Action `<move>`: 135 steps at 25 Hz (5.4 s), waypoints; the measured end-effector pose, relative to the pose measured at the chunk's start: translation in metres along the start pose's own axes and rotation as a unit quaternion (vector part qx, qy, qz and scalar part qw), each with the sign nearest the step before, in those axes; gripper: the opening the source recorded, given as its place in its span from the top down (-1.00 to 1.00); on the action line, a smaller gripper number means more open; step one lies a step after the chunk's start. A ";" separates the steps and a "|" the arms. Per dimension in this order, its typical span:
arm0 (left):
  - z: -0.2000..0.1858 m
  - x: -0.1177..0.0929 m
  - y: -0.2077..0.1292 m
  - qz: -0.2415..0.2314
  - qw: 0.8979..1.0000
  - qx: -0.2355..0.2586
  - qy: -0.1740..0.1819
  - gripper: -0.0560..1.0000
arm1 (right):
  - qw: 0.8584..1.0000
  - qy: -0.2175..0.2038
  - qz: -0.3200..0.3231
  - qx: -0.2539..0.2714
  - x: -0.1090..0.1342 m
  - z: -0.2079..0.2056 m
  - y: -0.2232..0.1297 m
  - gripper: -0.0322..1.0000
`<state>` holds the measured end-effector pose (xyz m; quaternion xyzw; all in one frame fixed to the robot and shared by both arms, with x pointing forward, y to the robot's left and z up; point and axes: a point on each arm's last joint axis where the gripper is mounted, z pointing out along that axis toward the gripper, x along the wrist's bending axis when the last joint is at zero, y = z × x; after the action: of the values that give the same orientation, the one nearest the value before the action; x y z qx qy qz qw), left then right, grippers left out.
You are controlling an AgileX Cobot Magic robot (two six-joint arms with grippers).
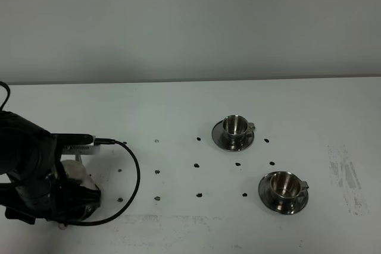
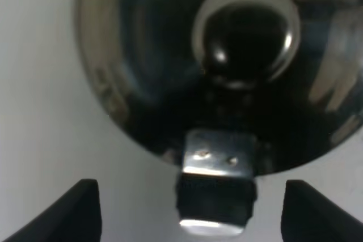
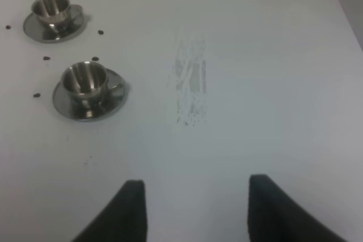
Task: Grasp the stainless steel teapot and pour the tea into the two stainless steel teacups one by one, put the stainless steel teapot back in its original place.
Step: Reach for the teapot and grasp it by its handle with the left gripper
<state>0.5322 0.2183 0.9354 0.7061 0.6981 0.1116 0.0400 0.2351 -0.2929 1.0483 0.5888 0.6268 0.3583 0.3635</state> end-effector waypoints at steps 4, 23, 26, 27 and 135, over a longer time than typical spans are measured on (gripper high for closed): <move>-0.001 -0.003 0.007 0.009 1.000 -0.009 -0.007 -0.44 | 1.000 0.000 0.000 0.000 0.000 0.000 0.000 0.11; 0.013 0.003 0.011 0.014 1.000 0.011 0.000 -0.44 | 1.000 0.000 0.000 0.000 0.000 0.000 0.000 0.11; 0.013 0.003 0.011 0.012 1.000 0.012 -0.003 -0.44 | 1.000 0.000 0.000 0.000 0.000 0.000 0.000 0.11; 0.013 0.003 0.011 0.013 1.000 0.012 -0.004 -0.44 | 1.000 0.000 0.000 0.000 0.000 0.000 0.000 0.11; 0.003 0.003 0.029 0.048 0.998 -0.023 -0.029 0.41 | 1.000 0.000 0.000 0.000 0.000 0.000 0.000 0.11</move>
<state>0.5614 0.2206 0.9385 0.7408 0.6590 0.1088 0.0712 0.2351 -0.2929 1.0483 0.5888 0.6268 0.3583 0.3635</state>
